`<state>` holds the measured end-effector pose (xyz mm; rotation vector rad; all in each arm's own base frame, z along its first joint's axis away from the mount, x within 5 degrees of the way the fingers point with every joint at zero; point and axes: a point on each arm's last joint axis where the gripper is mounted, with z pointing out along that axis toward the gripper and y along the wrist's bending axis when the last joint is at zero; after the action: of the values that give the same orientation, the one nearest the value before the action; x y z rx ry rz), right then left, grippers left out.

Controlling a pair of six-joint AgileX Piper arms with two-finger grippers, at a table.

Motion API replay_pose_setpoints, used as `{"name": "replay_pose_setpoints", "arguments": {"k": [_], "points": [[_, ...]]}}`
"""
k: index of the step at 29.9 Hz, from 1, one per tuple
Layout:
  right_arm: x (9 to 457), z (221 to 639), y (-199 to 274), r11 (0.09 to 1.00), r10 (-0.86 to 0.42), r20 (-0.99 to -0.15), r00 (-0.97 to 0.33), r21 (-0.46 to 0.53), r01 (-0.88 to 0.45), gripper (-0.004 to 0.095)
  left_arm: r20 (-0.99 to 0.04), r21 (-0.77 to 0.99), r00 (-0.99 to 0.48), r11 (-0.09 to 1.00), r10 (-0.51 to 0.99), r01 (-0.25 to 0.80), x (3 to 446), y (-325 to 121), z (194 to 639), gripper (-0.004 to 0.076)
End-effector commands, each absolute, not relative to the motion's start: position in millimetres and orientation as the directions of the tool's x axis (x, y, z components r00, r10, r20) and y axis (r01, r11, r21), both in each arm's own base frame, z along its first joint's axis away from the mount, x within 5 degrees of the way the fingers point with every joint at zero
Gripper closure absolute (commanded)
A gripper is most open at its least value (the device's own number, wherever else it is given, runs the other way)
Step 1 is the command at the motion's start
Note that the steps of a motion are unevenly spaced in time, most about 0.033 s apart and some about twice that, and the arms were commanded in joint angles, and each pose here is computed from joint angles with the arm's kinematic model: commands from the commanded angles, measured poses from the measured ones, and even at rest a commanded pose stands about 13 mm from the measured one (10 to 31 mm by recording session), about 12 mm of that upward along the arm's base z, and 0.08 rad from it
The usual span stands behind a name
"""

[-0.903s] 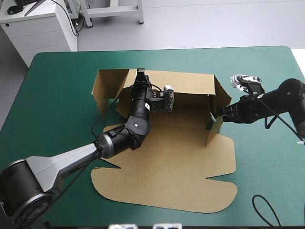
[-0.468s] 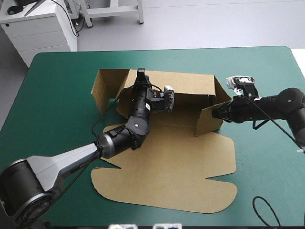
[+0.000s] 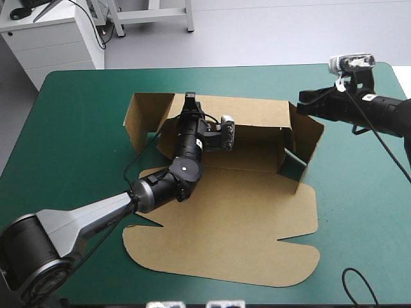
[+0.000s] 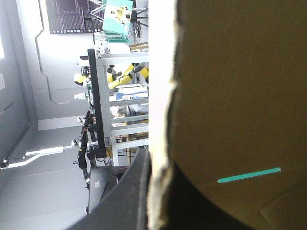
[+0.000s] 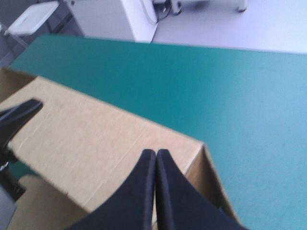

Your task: Fold the box

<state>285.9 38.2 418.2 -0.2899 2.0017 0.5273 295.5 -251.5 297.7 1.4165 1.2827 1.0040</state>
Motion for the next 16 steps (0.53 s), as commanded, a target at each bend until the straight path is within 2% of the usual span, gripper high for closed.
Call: {"name": "replay_pose_setpoints", "arguments": {"k": [1, 4, 7, 16], "points": [[284, 452, 27, 0.925, 0.124, -0.950, -0.287, 0.215, -0.313, 0.0926, -0.007, 0.997, 0.127, -0.003, 0.992, 0.073, 292, -247, 334, 0.0731], [293, 448, 21, 0.945, 0.138, -0.945, -0.297, 0.215, -0.246, 0.0926, -0.007, 0.997, 0.127, -0.003, 0.992, 0.073, 292, -247, 334, 0.0731], [307, 431, 18, 0.955, 0.115, -0.920, -0.374, 0.206, -0.212, 0.0926, -0.007, 0.997, 0.129, -0.003, 0.992, 0.074, 292, -247, 334, 0.0731], [344, 371, 19, 0.946, 0.127, -0.774, -0.620, 0.283, -0.160, 0.0925, -0.005, 0.997, 0.130, -0.005, 0.992, 0.073, 292, -247, 334, 0.0731]]}}
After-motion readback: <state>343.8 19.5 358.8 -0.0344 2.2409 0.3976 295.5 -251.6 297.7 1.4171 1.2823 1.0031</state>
